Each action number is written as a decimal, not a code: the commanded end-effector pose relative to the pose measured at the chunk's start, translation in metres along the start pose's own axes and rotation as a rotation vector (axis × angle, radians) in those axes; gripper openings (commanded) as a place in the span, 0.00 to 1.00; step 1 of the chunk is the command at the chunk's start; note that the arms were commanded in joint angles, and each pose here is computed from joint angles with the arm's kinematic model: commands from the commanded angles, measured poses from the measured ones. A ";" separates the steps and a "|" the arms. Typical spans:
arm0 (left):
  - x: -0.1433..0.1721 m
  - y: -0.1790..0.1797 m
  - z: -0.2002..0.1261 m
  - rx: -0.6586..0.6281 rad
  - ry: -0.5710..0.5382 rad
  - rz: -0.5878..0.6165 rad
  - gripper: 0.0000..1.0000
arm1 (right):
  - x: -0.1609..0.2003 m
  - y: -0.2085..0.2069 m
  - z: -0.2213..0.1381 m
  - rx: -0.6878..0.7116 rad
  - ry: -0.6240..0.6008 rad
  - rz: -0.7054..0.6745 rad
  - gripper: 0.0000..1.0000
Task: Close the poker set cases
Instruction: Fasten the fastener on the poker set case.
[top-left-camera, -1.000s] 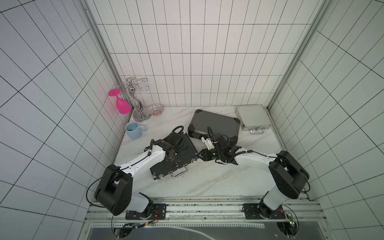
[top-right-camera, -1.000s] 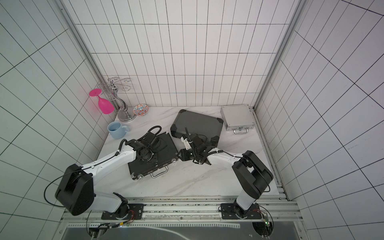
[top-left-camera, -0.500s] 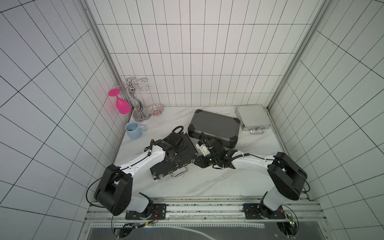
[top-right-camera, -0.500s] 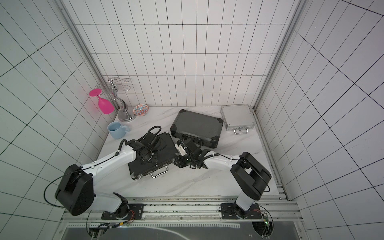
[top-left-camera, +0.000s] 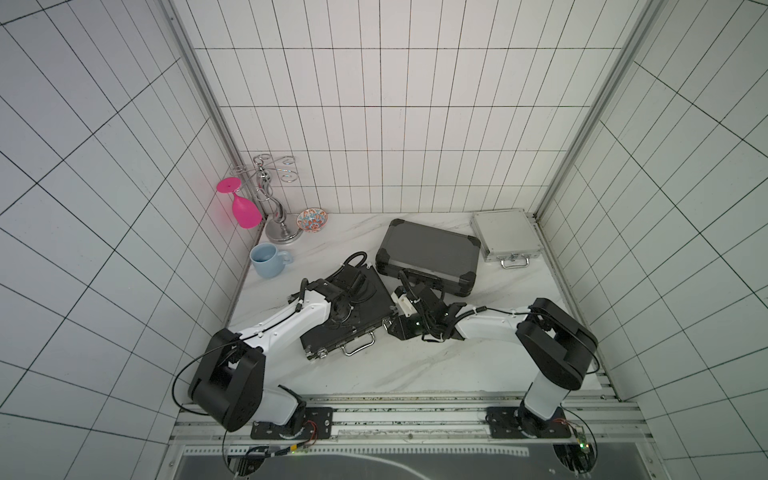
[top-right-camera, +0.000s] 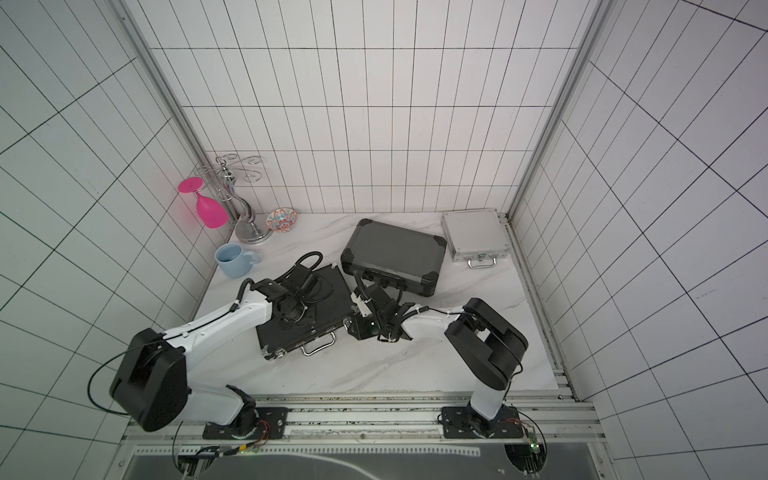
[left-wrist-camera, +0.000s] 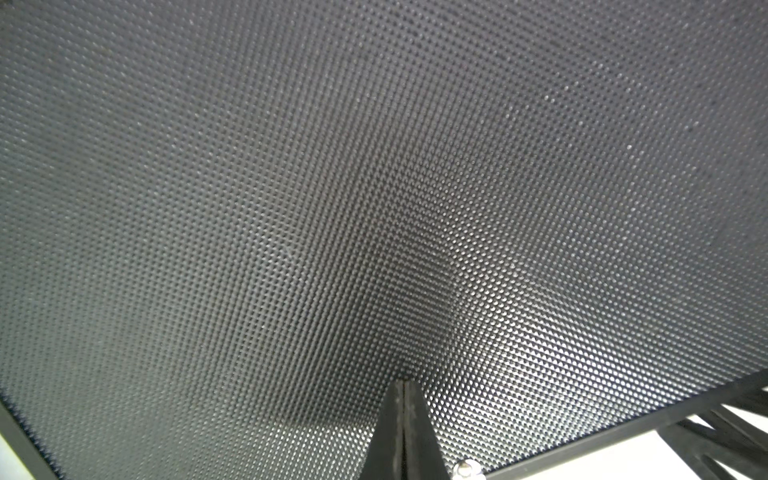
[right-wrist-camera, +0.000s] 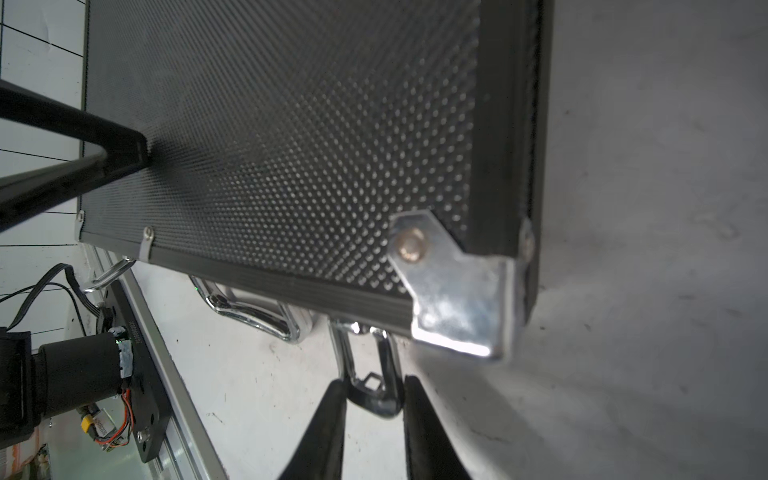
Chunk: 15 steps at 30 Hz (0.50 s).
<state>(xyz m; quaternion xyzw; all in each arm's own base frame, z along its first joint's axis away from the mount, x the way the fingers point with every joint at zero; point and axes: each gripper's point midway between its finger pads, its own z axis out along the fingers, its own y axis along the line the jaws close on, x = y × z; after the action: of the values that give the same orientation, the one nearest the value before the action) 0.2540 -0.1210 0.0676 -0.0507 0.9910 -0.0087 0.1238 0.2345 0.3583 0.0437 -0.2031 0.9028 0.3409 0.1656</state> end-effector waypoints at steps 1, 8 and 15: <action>0.057 0.024 0.040 -0.093 0.219 0.005 0.00 | 0.007 -0.010 0.010 0.000 -0.017 0.003 0.28; 0.058 0.024 0.042 -0.093 0.228 0.006 0.00 | -0.006 -0.029 0.011 0.014 -0.080 0.041 0.28; 0.059 0.022 0.043 -0.087 0.233 0.008 0.00 | -0.012 -0.037 0.016 0.007 -0.115 0.031 0.29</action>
<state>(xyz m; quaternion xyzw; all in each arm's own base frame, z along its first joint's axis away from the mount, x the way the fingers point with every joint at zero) 0.2540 -0.1212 0.0675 -0.0505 0.9910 -0.0093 0.1236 0.2606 0.3544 0.0309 -0.1774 0.8951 0.3573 0.1993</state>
